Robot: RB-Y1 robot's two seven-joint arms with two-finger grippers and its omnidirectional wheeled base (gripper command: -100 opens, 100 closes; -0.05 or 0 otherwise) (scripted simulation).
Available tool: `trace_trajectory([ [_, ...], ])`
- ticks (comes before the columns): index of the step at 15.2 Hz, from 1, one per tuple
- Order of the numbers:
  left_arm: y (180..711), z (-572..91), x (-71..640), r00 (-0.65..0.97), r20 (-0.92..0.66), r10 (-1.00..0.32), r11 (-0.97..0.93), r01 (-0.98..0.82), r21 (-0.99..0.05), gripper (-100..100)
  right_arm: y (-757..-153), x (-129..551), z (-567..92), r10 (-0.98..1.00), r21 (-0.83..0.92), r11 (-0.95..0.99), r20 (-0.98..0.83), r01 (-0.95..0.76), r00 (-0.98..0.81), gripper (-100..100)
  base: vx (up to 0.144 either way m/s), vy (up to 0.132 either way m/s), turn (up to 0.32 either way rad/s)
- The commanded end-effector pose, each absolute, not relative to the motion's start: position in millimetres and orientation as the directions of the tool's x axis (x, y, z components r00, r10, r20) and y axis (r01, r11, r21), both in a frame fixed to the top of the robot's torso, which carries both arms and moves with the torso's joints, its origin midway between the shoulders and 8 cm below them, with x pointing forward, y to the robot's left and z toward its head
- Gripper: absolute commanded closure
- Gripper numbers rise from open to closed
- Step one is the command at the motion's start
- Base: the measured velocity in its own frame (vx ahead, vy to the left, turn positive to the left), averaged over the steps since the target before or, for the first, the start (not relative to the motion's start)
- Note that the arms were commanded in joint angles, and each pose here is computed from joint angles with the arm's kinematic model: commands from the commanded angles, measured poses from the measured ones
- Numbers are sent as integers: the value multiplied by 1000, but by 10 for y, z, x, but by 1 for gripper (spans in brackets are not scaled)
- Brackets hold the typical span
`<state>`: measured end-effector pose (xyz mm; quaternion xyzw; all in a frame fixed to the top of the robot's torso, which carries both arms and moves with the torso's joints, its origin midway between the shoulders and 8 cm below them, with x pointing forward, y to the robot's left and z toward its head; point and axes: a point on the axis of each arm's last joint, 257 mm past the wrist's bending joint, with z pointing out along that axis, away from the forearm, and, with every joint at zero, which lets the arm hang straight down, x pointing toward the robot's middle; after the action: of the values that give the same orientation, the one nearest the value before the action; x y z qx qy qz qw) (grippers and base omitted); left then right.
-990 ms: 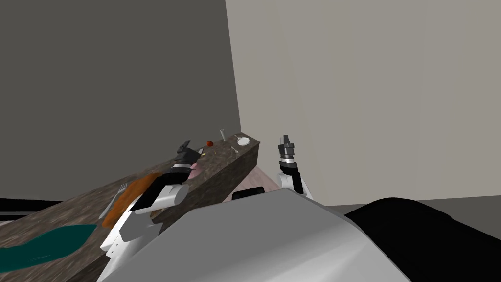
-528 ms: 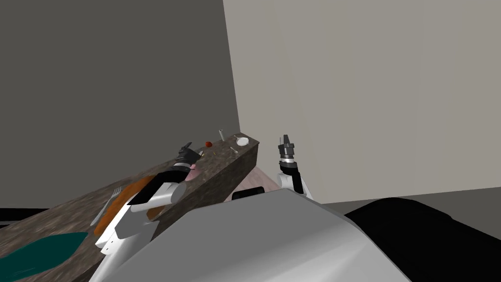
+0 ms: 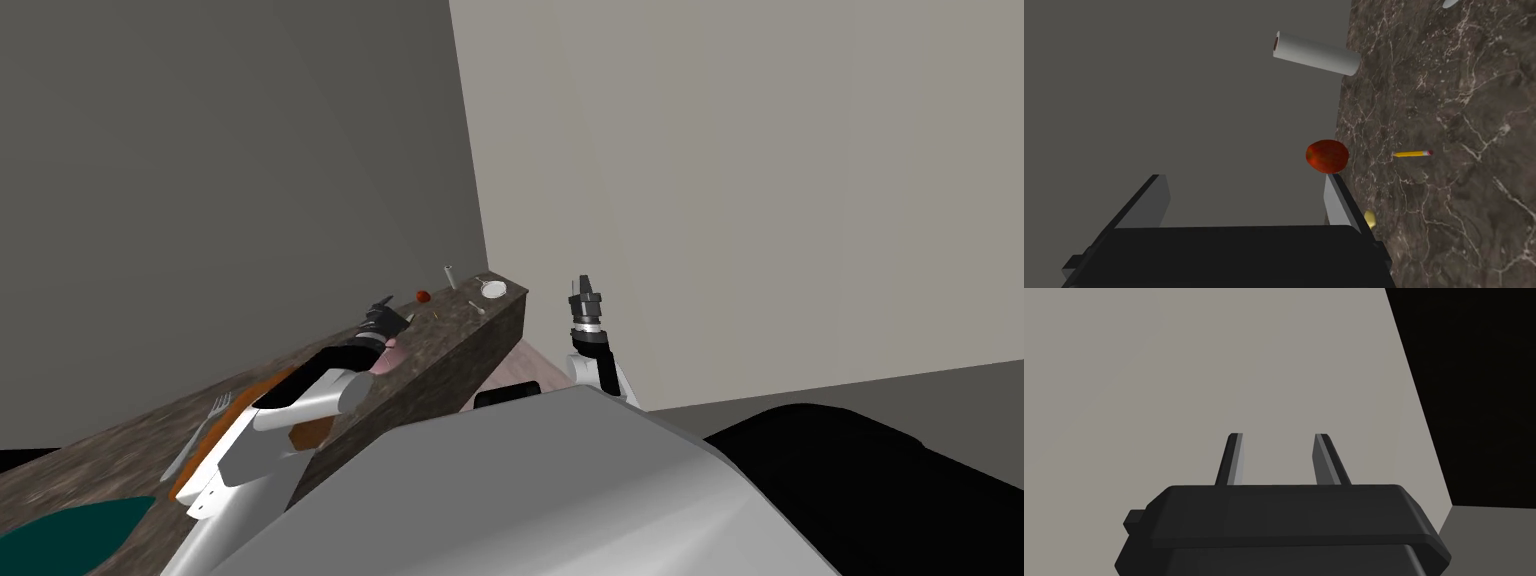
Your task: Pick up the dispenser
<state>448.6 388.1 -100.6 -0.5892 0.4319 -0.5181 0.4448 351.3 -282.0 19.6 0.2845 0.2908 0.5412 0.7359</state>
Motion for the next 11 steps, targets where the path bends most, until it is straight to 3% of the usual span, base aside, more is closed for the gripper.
trace_trajectory([
  [1, 3976, -1073, 4515, 109, 250, -962, -260, -87, -962, -100, -2820, 3513, 196, 962, 734, 252, -120, -631, 245, 0, 2, 11, -70],
  [11, 4189, -1437, 4470, 197, 283, -939, -327, -244, -913, -100, -2820, 3513, 196, 962, 734, 252, -120, -631, 245, 0, 3, 15, -55],
])
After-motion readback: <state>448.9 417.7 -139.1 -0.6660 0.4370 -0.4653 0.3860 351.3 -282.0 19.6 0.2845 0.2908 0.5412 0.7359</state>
